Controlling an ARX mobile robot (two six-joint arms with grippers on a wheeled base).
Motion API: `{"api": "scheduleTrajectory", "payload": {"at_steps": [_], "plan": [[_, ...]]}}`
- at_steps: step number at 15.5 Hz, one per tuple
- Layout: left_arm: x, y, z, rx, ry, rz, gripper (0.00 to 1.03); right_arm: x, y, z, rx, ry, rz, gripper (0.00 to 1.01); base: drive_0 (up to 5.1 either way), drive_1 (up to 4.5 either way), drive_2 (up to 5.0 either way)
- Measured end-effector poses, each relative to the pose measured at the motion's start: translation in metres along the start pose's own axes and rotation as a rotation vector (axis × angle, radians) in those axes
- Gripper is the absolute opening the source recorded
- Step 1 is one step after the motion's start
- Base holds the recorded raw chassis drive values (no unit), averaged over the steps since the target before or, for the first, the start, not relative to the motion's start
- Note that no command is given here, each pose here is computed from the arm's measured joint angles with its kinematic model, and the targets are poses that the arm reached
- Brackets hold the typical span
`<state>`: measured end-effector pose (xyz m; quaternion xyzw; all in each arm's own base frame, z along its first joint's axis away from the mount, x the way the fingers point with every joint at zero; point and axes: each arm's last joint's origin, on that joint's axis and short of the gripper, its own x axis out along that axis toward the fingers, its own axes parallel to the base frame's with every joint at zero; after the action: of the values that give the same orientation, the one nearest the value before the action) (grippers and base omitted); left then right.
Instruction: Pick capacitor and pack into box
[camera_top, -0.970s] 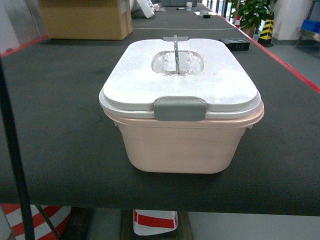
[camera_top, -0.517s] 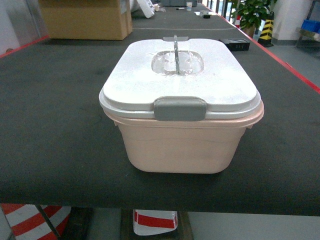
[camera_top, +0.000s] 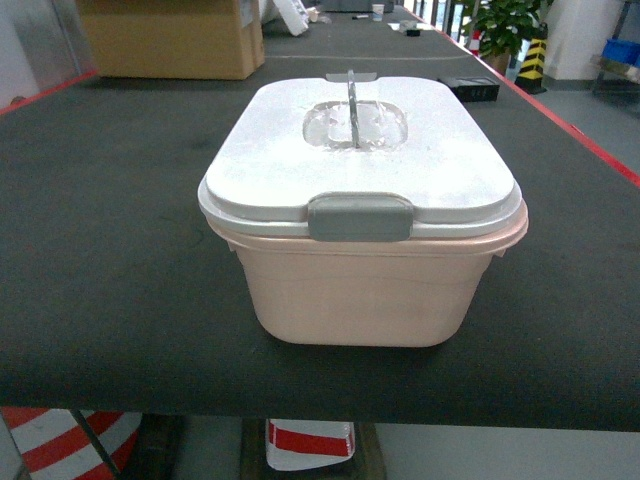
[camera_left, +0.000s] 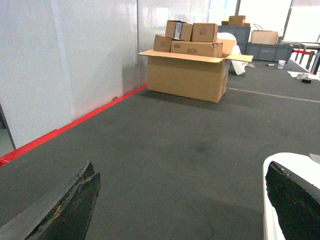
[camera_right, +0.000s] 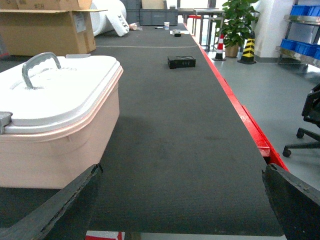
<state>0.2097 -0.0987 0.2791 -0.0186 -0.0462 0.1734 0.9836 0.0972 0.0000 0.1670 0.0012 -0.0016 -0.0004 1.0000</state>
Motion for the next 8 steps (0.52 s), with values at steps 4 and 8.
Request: {"api": "scheduleTrajectory", "payload": {"at_steps": [4, 8], "plan": [[0.0, 0.012, -0.005, 0.058, 0.064, -0.152, 0.85, 0.0, 0.0, 0.0, 0.0, 0.0, 0.0, 0.98, 0.0, 0.0, 0.0], [-0.006, 0.031, -0.016, 0.064, 0.086, -0.25, 0.73, 0.0, 0.0, 0.0, 0.0, 0.0, 0.0, 0.98, 0.0, 0.0, 0.0]]}}
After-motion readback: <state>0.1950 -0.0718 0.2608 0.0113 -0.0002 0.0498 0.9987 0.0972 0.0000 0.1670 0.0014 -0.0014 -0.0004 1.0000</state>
